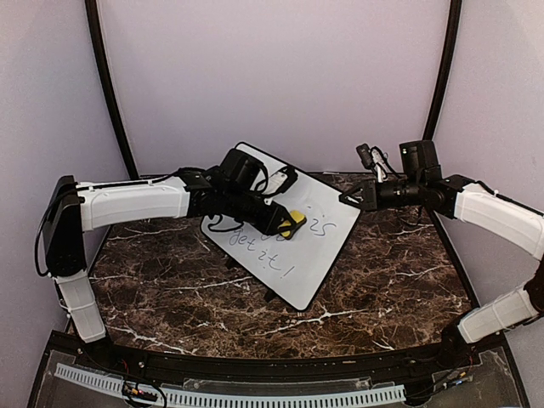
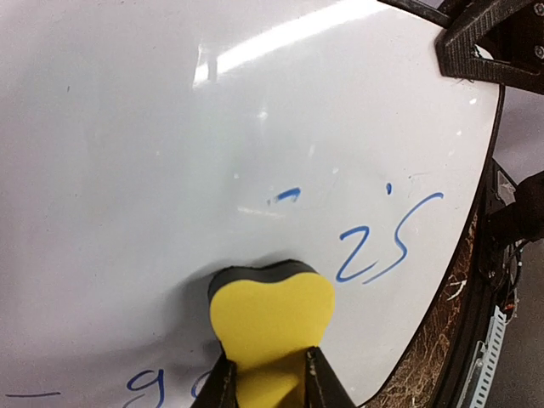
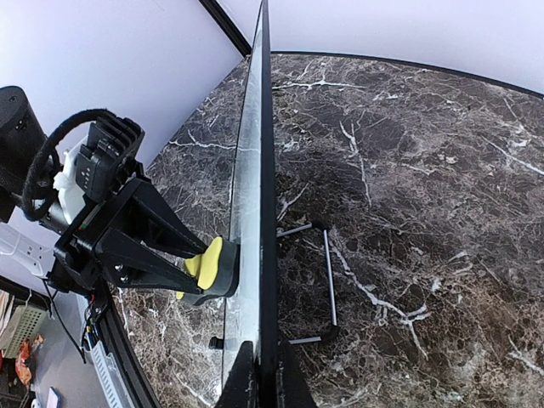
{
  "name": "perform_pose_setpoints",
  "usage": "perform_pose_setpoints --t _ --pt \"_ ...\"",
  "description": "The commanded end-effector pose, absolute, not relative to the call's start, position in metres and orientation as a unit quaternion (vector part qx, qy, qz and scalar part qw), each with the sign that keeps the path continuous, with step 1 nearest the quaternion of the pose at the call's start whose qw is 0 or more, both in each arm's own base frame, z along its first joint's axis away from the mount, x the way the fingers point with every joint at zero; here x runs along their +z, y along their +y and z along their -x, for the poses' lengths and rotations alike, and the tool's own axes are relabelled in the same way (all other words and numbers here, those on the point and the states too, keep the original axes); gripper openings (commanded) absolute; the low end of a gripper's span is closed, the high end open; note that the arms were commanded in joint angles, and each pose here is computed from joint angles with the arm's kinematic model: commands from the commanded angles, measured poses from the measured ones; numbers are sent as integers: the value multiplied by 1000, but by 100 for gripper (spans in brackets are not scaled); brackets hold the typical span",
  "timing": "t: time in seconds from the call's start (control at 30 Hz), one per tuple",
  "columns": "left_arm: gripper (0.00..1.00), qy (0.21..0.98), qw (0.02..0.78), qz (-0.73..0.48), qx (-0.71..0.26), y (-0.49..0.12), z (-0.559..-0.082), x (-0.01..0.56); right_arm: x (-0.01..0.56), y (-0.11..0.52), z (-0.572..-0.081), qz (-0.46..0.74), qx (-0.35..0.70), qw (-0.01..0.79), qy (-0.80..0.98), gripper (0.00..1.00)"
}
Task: Erase the whiteboard
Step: Erase the center of the whiteboard.
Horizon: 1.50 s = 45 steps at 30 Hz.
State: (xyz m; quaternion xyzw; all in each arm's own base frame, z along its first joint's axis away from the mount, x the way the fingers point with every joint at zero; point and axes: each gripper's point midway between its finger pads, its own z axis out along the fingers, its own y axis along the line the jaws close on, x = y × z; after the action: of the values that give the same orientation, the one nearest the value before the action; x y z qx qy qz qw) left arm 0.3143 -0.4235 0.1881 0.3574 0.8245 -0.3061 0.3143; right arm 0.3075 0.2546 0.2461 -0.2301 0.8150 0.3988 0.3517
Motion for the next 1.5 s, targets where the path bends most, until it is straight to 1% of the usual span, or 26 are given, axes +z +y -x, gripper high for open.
perform_pose_setpoints --t 0.0,0.17,0.5,0.73,0.87,1.07,1.37,1.47 --pt "11 847 293 -348 -273 -409 -312 163 261 279 -289 319 418 371 766 0" --pt "11 843 301 -356 -270 -420 -323 168 262 279 -287 319 419 372 764 0" --pt "11 825 345 -364 -259 -438 -348 204 262 278 -287 319 418 373 765 0" --pt "11 832 330 -365 -257 -428 -337 195 263 279 -288 319 417 373 765 0" --pt "11 845 301 -368 -243 -412 -319 167 263 279 -289 319 417 372 766 0" --pt "11 852 286 -372 -232 -398 -305 147 262 279 -290 318 417 371 767 0" --pt "11 829 307 -394 -250 -430 -303 164 261 278 -288 317 416 370 768 0" --pt "11 817 322 -402 -259 -445 -303 180 260 278 -289 316 415 370 769 0"
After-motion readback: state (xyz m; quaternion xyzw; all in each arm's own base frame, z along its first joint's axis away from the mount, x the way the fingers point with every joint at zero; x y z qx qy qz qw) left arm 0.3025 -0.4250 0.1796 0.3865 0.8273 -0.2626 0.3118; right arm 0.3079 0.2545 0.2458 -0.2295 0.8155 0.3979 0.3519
